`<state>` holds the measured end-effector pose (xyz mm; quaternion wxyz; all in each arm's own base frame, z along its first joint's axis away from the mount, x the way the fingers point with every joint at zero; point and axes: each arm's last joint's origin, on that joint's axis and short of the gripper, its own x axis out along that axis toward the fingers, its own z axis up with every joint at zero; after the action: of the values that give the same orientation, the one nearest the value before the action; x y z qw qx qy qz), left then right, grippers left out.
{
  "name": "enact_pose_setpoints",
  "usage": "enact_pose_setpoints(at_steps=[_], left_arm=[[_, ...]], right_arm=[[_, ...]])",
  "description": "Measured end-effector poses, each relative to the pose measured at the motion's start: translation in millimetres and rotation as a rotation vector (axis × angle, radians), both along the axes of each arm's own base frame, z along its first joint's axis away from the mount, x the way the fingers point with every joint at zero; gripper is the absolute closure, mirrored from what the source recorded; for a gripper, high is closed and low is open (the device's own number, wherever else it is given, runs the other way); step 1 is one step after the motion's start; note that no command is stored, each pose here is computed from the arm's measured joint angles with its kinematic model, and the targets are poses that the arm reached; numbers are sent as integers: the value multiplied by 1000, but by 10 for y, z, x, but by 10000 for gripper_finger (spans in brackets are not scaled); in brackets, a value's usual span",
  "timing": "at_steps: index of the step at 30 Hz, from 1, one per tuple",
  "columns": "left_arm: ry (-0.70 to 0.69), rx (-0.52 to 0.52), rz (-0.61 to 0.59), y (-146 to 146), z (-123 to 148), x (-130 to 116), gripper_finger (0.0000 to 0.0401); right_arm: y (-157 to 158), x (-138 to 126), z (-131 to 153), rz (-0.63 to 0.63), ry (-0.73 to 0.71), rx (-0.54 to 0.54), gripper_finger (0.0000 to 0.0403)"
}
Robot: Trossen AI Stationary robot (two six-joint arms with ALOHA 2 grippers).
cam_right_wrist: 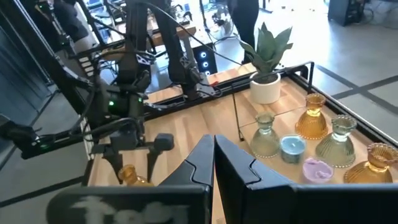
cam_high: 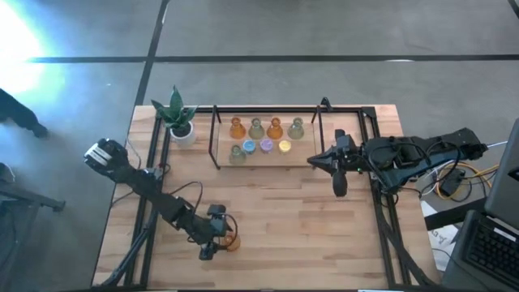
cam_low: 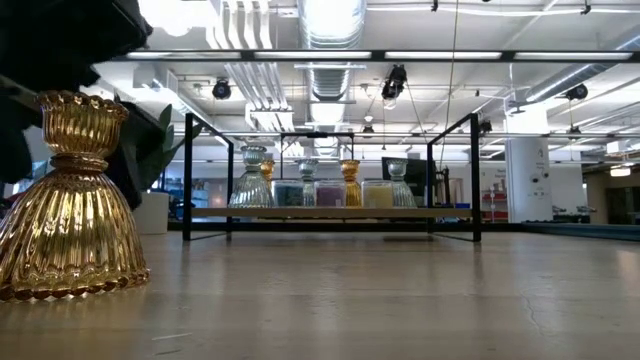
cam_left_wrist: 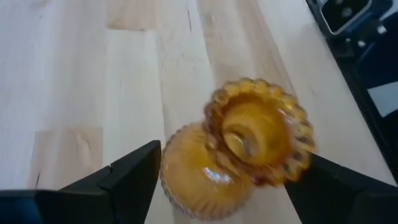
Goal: Pick & Place candle stick holders
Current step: Put the yellow glass candlestick on the shelf
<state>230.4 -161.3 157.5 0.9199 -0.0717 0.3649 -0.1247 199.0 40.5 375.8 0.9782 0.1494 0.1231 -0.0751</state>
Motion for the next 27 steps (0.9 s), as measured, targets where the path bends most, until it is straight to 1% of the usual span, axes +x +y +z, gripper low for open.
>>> enact_pose_setpoints(at_steps=[4,7,10,12,15,20,24,25,27], left_arm=[[-54,-28,5,-14,-69,65,90],[-105,-24,2,-35,-103,124,92],[-117,-21,4,-51,-164,159,95],[-114,-18,3,-59,-195,167,104],[-107,-14,2,-61,-217,169,132],[-111,-22,6,-59,-196,166,198],[-130,-25,12,-62,-166,176,252],[-134,-26,11,-62,-160,179,262],[-137,-17,9,-56,-153,188,262]], right_arm=[[-34,-30,26,-14,-15,5,394],[-54,-57,69,-39,-34,6,394],[-69,-93,135,-63,-59,6,394],[-83,-117,183,-74,-78,6,394],[-100,-160,228,-97,-94,3,394],[-117,-209,287,-115,-116,3,394],[-121,-225,271,-116,-79,-5,394],[-119,-222,261,-116,-75,-6,394],[-118,-217,248,-117,-73,-1,394]])
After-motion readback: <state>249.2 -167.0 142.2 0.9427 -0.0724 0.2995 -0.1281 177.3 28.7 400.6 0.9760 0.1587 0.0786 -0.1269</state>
